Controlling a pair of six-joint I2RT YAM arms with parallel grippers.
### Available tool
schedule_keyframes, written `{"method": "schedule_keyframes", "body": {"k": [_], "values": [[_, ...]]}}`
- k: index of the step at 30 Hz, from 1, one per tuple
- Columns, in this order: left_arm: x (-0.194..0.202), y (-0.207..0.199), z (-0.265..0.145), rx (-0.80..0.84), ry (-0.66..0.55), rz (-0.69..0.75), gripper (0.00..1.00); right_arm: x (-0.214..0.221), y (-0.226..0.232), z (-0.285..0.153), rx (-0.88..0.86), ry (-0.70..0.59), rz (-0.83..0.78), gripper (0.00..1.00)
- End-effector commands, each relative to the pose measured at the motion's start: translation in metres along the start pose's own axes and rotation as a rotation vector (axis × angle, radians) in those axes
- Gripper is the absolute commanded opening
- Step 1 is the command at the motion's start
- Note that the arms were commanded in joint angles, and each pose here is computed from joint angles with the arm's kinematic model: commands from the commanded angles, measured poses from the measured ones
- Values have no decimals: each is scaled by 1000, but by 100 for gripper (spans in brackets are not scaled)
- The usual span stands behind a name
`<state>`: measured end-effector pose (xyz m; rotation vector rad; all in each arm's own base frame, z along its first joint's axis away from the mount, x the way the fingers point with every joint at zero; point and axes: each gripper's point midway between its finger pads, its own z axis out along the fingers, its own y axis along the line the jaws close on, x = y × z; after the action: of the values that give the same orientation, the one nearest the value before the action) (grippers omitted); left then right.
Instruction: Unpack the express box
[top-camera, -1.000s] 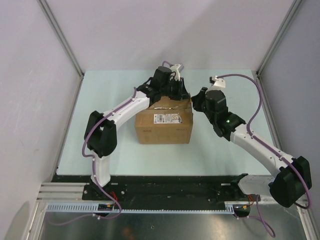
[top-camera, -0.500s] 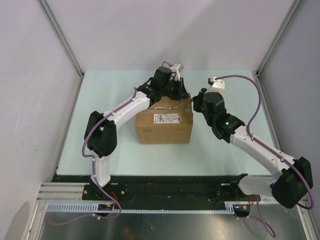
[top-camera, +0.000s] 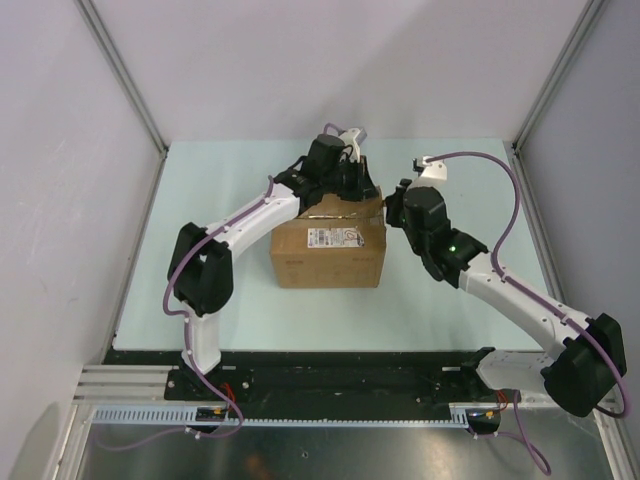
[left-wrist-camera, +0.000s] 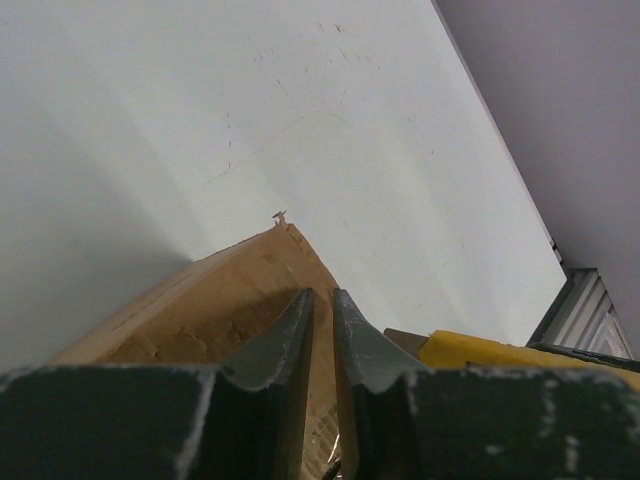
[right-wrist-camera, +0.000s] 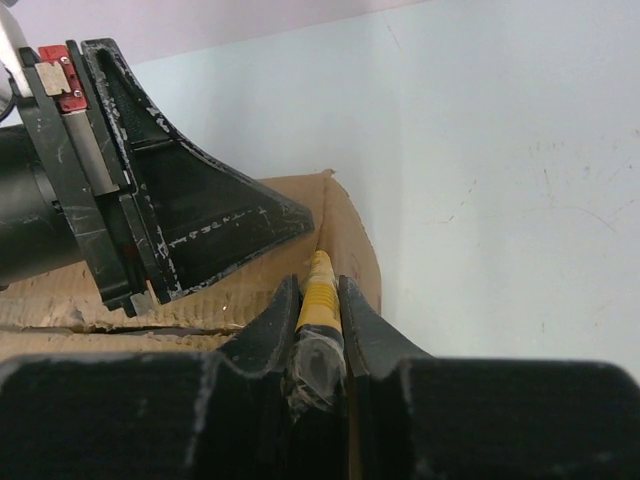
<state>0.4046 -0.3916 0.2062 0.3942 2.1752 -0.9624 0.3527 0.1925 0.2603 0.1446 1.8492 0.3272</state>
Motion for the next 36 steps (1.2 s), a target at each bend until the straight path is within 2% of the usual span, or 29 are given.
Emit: {"method": "schedule_keyframes", "body": {"k": [1,14,24,36], "values": [[50,36,-3,-147,151,-46,20,-3,-4,0,29,-23,-13,0],[57,40,-2,-179,167,-69,19,24,12,-14,-5,25,-45,0],[73,60,-3,-293,216,-119,17,40,0,-41,12,71,-44,0],[74,56,-2,-276,227,-114,16,34,-1,-58,-17,67,-35,0]]}}
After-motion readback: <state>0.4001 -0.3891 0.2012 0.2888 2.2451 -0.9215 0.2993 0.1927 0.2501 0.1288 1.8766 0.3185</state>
